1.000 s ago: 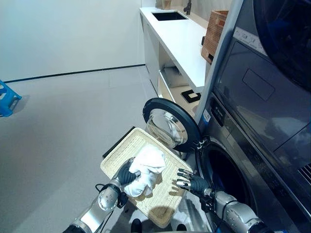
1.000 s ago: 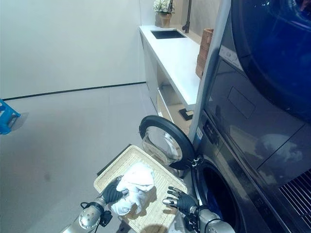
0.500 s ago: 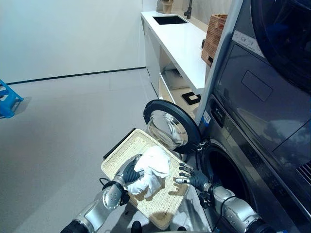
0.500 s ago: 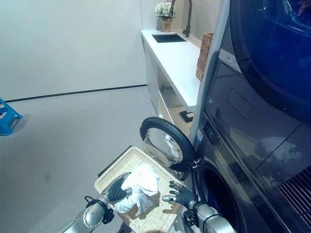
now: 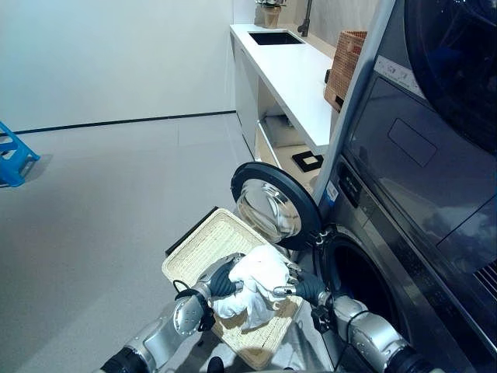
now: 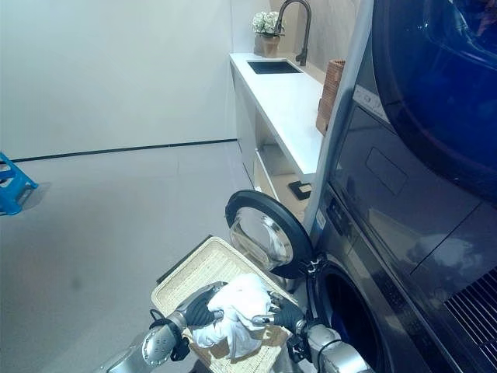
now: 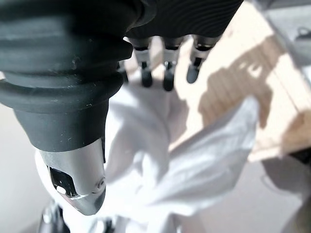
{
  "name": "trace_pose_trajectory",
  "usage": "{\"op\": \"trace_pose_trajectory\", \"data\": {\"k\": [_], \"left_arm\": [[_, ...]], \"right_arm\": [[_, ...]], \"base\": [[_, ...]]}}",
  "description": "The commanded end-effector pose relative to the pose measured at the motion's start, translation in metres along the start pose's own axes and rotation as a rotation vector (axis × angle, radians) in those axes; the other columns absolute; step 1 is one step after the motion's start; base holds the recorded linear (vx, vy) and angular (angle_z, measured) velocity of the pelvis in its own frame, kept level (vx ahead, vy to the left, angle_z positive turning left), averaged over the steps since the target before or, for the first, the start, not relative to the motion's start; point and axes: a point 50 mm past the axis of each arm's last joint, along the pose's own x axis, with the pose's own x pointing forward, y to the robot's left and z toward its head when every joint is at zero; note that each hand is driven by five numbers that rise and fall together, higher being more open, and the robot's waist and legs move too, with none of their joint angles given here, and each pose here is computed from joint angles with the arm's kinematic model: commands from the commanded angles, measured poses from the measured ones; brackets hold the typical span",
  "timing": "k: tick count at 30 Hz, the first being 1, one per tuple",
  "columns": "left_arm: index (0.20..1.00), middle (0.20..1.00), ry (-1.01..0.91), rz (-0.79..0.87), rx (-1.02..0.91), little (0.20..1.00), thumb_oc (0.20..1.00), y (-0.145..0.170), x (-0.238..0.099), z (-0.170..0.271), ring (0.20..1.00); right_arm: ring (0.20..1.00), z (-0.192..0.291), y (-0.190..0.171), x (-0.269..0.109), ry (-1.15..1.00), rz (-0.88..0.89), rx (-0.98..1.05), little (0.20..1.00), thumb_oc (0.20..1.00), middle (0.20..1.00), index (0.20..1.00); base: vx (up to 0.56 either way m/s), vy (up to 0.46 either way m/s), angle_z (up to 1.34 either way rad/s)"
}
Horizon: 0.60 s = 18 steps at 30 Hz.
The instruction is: Put the clothes into the washing machine.
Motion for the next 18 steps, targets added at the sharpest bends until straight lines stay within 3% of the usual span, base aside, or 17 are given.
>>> {"op": "trace_pose_trajectory", "data": {"k": [1,18], "left_arm": [[0.2,0.2,-0.199,0.035,0.109,0.2,0.2,0.022,0.02,0.037,0.2],[0.2,0.2,-0.3,-0.055,0.204,0.2,0.2,0.01,0.024,0.054,0.2]], "right_arm": [[1.0,0.04,0.021,0.007,-0.148,0.116,-0.019,1.0,1.0,1.0,1.0],[1.0,0.053,0.047,0.013,-0.174,0.217,0.074,1.0,1.0,1.0,1.0]], "base": [[0.0,0.0,0.0],[0.0,0.0,0.0]]}}
